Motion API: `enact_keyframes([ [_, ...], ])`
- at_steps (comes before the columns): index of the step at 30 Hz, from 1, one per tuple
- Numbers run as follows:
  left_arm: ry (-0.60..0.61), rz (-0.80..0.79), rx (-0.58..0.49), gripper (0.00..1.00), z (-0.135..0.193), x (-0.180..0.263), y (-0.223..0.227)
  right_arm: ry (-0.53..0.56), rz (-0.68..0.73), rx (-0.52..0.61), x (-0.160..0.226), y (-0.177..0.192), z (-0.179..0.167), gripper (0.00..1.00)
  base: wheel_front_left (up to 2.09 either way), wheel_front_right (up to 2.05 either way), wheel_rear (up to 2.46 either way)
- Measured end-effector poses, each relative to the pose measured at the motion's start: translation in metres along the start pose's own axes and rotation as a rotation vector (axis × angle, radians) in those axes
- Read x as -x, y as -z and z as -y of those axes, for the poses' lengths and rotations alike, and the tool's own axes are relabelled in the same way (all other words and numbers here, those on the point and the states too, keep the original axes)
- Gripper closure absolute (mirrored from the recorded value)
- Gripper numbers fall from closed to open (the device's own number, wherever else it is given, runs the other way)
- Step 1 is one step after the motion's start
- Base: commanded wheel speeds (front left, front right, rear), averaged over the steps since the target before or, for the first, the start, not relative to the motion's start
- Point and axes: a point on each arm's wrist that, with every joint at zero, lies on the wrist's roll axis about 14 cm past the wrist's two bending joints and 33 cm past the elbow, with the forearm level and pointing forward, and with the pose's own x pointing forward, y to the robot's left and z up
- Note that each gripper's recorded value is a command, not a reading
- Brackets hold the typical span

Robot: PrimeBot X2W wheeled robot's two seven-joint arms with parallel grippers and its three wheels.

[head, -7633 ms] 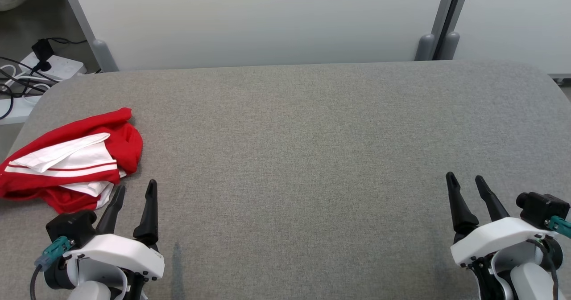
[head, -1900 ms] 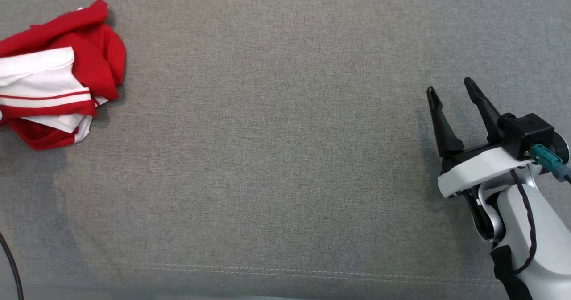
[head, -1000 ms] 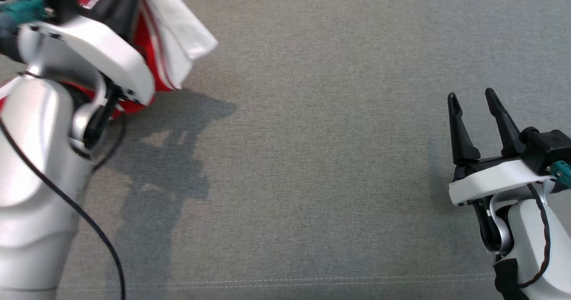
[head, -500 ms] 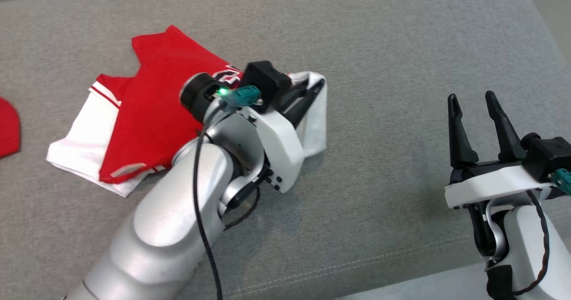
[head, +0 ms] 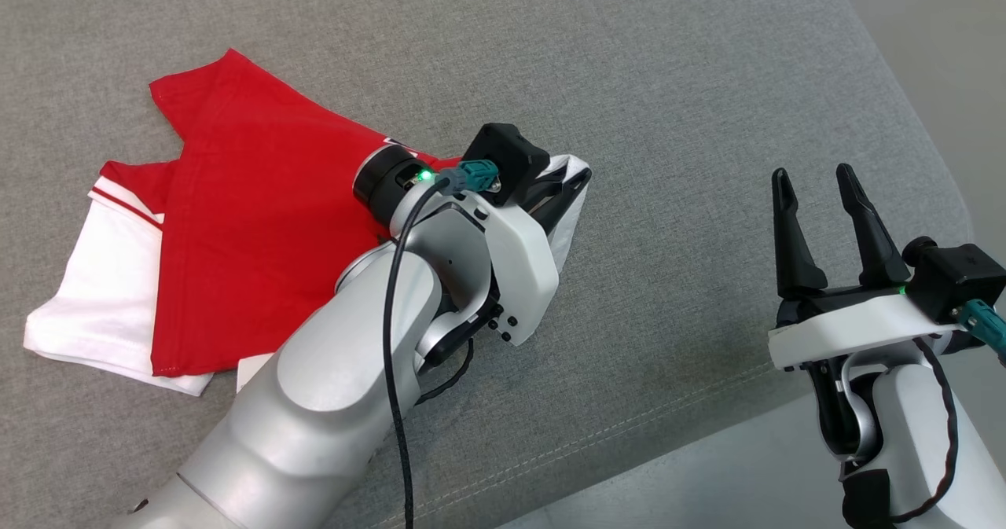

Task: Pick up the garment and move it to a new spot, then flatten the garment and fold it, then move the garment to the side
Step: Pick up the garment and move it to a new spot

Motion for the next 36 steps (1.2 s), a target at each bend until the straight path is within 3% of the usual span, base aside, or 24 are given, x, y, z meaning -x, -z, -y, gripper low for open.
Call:
enact_keyframes([
  [1,0.005,0.010,0.016,0.91,0.000,-0.001,0.001,0.003,-0.003,0.000,0.000,0.001,0.001,0.00,0.00,0.00,0.00],
  [2,0.008,0.020,0.030,0.00,0.000,-0.002,0.001,0.006,-0.005,-0.001,0.000,0.002,0.001,0.00,0.00,0.00,0.00],
  [9,0.073,0.153,0.107,0.00,0.022,0.005,-0.030,0.002,0.005,-0.020,-0.005,0.001,-0.003,0.00,0.00,0.00,0.00],
  [14,0.039,0.307,0.011,0.00,0.010,0.030,-0.077,-0.049,0.030,-0.017,-0.013,-0.005,-0.021,0.00,0.00,0.00,0.00],
  [18,-0.167,0.358,-0.067,0.00,-0.044,0.067,-0.090,-0.101,0.052,-0.015,-0.020,-0.010,-0.040,0.00,0.00,0.00,0.00],
  [22,-0.490,0.439,-0.078,0.00,-0.115,0.143,-0.092,-0.167,0.064,0.005,-0.028,-0.013,-0.060,0.00,0.00,0.00,0.00],
  [23,-0.490,0.439,-0.078,0.00,-0.115,0.143,-0.092,-0.167,0.064,0.005,-0.028,-0.013,-0.060,0.00,0.00,0.00,0.00],
  [30,-0.893,0.473,-0.043,0.00,-0.169,0.266,-0.058,-0.264,0.084,0.040,-0.031,-0.017,-0.089,0.00,0.00,0.00,0.00],
  [36,-1.140,0.508,0.018,0.00,-0.171,0.349,-0.024,-0.336,0.079,0.040,-0.025,-0.014,-0.112,0.00,0.00,0.00,0.00],
])
